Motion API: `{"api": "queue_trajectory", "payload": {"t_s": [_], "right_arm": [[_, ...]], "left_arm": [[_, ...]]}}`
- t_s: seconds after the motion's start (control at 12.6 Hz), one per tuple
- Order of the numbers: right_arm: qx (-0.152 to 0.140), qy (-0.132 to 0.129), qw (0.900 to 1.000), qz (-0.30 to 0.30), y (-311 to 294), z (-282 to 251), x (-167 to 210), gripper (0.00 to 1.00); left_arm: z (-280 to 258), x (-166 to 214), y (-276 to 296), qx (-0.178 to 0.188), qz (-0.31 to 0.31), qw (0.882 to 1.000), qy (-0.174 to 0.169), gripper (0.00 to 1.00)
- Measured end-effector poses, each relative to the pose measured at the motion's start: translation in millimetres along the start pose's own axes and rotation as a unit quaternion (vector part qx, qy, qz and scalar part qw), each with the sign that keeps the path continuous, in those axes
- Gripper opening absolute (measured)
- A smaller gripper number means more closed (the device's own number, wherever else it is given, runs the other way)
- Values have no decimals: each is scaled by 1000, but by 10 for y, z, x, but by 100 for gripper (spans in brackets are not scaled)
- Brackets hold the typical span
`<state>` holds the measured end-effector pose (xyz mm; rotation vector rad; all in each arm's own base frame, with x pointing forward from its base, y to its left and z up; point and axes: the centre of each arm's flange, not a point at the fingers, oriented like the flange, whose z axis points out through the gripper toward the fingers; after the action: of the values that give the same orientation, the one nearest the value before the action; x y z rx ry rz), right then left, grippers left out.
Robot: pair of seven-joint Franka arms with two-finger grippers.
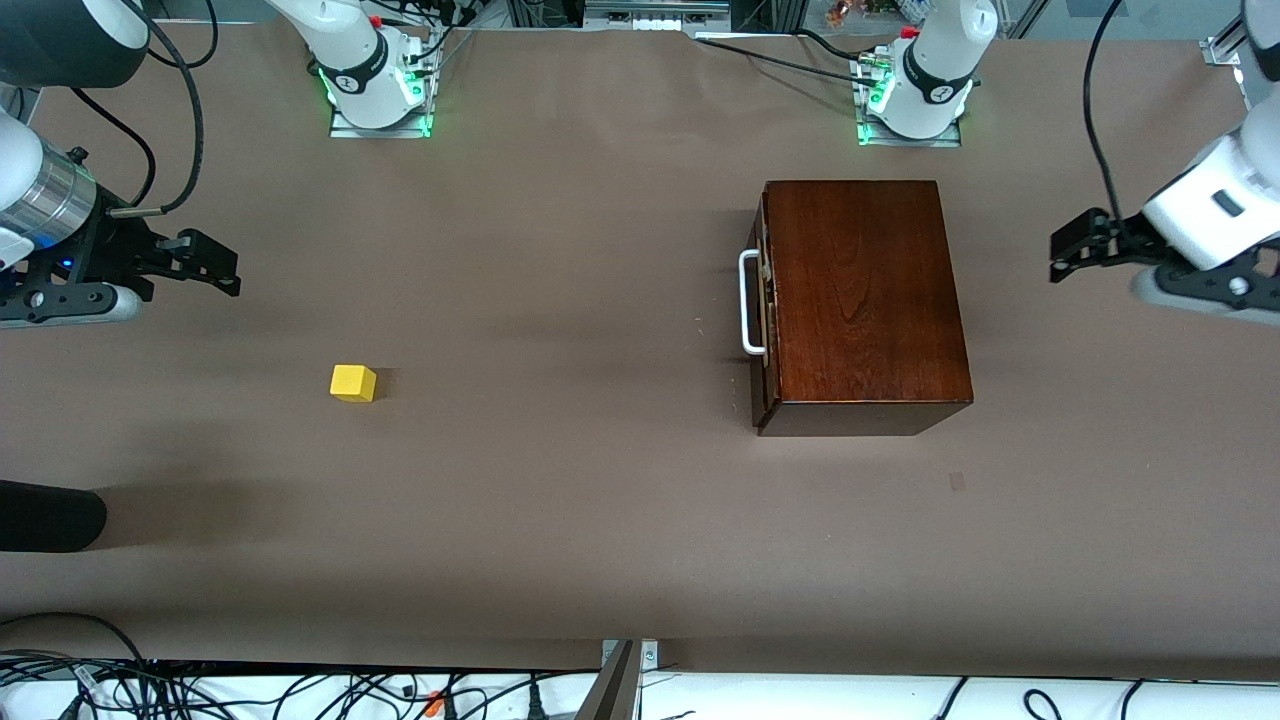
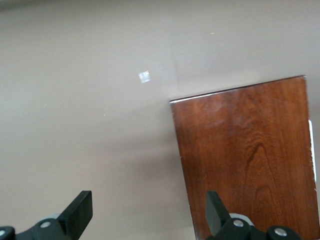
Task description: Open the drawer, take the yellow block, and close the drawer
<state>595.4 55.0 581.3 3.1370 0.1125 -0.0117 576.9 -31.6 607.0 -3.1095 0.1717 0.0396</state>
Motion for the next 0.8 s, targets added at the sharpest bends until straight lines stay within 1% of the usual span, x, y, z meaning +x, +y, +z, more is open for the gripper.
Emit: {"api": "queue_trajectory", "payload": {"t_s": [0.08,0.24,0.48,0.8], "right_arm": [[0,0,1000,0,0,0,0,100],[0,0,1000,0,0,0,0,100],[0,0,1000,0,0,0,0,100],[0,0,1000,0,0,0,0,100]], "left_arm": [[4,-42,-51,1,-17,1000,5,100],[-1,-96,-110,2,-31,999,16,100],[-34,-126,-90,2,-35,999,24,100],[-35,-132,-71,2,-39,999,25,100]]}}
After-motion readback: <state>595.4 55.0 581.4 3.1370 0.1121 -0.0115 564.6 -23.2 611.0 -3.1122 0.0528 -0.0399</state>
